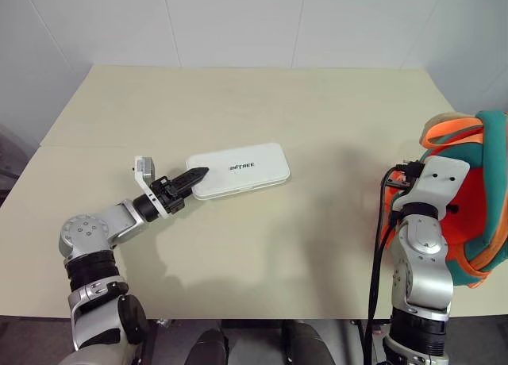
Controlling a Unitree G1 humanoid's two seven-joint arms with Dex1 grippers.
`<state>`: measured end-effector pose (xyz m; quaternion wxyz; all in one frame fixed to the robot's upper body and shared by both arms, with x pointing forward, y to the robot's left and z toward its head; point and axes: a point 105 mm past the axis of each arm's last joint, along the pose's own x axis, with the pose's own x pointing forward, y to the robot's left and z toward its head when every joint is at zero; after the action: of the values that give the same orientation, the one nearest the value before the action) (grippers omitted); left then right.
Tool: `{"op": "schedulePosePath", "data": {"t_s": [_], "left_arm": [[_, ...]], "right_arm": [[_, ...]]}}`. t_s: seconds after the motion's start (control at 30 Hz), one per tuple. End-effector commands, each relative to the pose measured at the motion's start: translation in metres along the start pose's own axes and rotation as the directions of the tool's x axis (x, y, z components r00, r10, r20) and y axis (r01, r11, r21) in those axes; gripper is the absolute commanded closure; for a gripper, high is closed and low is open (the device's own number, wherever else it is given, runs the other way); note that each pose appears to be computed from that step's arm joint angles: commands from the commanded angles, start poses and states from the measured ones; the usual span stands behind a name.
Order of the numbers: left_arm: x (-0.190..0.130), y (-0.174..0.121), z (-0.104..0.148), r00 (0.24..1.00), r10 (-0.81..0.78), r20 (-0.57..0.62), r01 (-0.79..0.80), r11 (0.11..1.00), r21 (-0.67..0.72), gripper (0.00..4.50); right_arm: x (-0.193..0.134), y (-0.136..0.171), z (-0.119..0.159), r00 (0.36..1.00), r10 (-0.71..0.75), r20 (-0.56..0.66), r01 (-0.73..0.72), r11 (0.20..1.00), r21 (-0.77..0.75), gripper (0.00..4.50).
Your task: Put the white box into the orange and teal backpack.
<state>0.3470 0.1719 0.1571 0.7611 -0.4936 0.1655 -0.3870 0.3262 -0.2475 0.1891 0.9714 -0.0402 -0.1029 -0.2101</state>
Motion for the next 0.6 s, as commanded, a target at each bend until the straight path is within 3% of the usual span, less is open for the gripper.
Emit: {"op": "schedulePosePath", "data": {"t_s": [0.03, 0.27, 0.5, 0.6], "left_arm": [[-0.001, -0.016, 0.008, 0.997, -0.066, 0.033, 0.065, 0.997, 0.03, 3.17], [-0.002, -0.016, 0.013, 0.997, -0.06, 0.049, 0.058, 0.998, 0.037, 3.17], [-0.005, -0.018, 0.023, 0.995, -0.056, 0.085, 0.052, 0.997, 0.053, 3.17], [-0.007, -0.018, 0.028, 0.994, -0.053, 0.095, 0.048, 0.997, 0.06, 3.17]], "right_arm": [[0.0, 0.01, 0.019, 0.995, 0.071, 0.067, -0.073, 0.997, 0.028, 4.0], [-0.011, 0.044, 0.024, 0.943, 0.327, 0.068, -0.331, 0.941, 0.07, 4.0], [-0.034, 0.084, 0.045, 0.811, 0.577, 0.093, -0.585, 0.801, 0.126, 4.0], [-0.05, 0.105, 0.06, 0.688, 0.716, 0.119, -0.726, 0.678, 0.116, 4.0]]}}
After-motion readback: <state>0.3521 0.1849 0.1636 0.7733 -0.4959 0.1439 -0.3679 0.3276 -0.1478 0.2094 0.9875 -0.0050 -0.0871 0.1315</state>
